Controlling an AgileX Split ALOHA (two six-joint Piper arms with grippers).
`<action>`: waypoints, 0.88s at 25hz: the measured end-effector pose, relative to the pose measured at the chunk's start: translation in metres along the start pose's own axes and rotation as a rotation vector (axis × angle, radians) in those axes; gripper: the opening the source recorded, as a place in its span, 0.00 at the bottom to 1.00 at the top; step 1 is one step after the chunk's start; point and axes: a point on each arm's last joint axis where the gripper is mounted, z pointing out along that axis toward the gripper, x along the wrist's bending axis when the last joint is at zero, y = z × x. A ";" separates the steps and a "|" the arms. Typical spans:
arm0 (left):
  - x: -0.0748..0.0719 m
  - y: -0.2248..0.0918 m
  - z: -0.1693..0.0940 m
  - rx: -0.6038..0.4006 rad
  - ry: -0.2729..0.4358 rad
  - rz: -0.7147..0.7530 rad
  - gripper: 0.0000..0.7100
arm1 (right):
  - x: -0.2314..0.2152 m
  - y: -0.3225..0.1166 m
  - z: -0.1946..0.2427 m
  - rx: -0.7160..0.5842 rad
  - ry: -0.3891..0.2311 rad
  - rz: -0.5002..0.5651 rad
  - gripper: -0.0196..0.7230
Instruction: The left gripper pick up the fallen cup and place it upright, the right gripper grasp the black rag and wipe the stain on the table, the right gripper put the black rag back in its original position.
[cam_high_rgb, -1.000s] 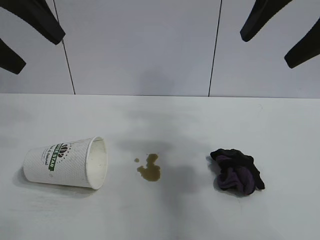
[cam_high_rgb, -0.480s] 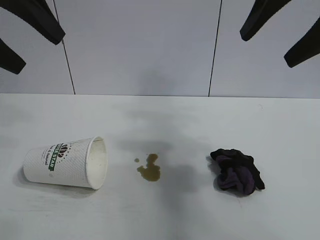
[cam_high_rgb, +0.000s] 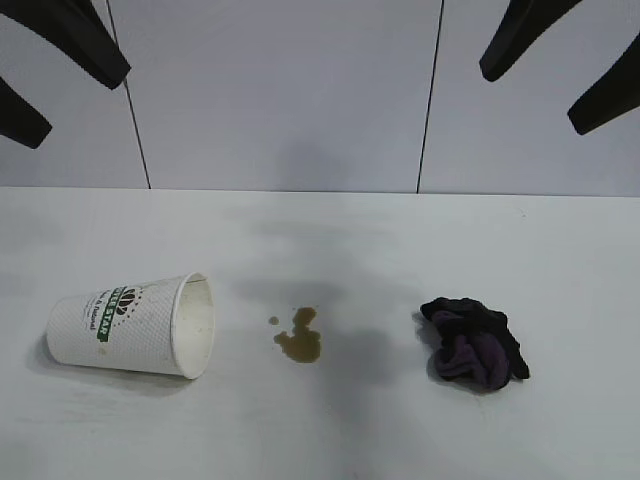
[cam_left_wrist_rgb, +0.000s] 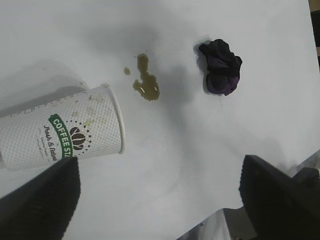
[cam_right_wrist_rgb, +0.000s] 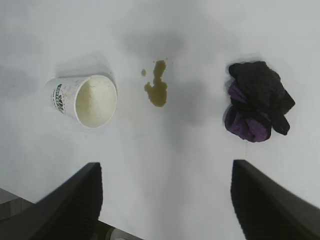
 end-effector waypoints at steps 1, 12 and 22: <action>0.000 0.000 0.000 0.005 -0.002 0.001 0.88 | 0.000 0.000 0.000 0.000 0.000 0.000 0.69; -0.001 -0.003 0.000 0.036 -0.018 0.136 0.88 | 0.000 0.000 0.000 0.000 0.000 0.000 0.69; -0.005 -0.005 0.005 0.067 -0.001 0.820 0.88 | 0.000 0.000 0.000 0.000 0.000 0.000 0.69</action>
